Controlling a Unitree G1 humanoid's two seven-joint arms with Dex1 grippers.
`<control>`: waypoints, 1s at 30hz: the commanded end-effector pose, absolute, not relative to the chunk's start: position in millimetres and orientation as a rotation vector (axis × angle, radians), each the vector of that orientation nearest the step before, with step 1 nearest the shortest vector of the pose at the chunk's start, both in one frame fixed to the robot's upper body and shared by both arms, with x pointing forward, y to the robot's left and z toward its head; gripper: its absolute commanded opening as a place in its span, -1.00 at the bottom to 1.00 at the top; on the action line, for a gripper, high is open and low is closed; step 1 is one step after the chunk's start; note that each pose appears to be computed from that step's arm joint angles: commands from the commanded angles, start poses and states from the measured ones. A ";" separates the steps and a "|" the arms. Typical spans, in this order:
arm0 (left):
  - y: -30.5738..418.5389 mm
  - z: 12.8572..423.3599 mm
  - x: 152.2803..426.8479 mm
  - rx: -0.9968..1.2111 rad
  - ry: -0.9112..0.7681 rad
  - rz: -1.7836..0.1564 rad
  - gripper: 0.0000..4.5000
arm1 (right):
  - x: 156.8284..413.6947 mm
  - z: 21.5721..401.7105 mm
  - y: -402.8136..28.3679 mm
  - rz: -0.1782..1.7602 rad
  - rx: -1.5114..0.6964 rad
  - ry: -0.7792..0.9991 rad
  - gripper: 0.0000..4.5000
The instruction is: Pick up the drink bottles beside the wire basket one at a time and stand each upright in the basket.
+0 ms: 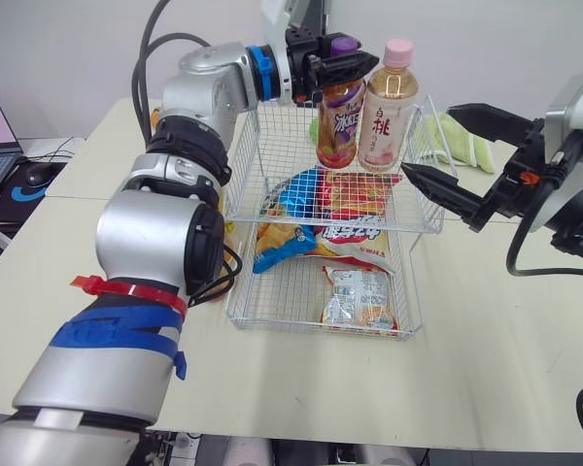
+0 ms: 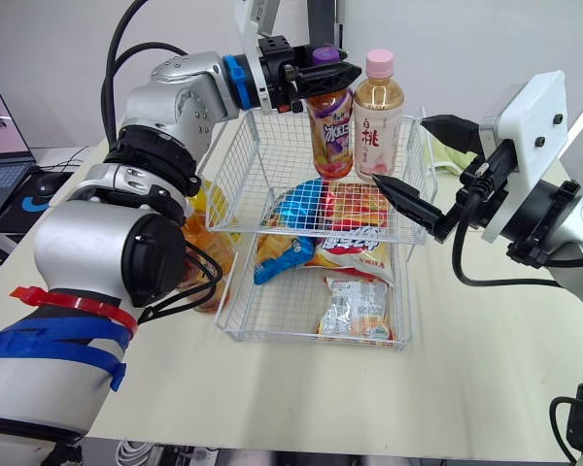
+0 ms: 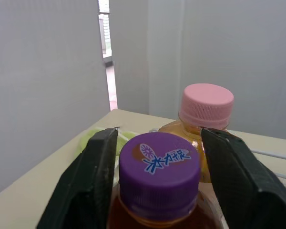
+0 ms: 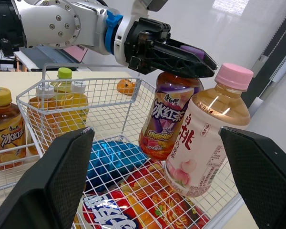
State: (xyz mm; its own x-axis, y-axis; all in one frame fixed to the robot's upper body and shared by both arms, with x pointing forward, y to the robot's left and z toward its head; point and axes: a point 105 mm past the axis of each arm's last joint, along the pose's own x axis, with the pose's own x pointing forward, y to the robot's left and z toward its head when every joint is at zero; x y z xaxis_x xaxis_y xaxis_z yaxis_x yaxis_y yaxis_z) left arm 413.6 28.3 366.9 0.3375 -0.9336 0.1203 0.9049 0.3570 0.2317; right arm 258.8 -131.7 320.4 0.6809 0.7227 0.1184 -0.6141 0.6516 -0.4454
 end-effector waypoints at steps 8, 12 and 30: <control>102.8 421.7 399.2 0.120 -0.412 -1.089 0.99 | 261.8 331.8 -121.6 0.864 -0.399 -0.346 1.00; 171.4 427.8 384.2 0.141 -0.490 -0.936 0.99 | 270.2 329.5 -111.3 0.960 -0.371 -0.340 1.00; 361.4 220.0 183.5 0.047 -0.226 0.044 0.99 | 297.8 321.8 -50.4 1.394 -0.324 -0.370 1.00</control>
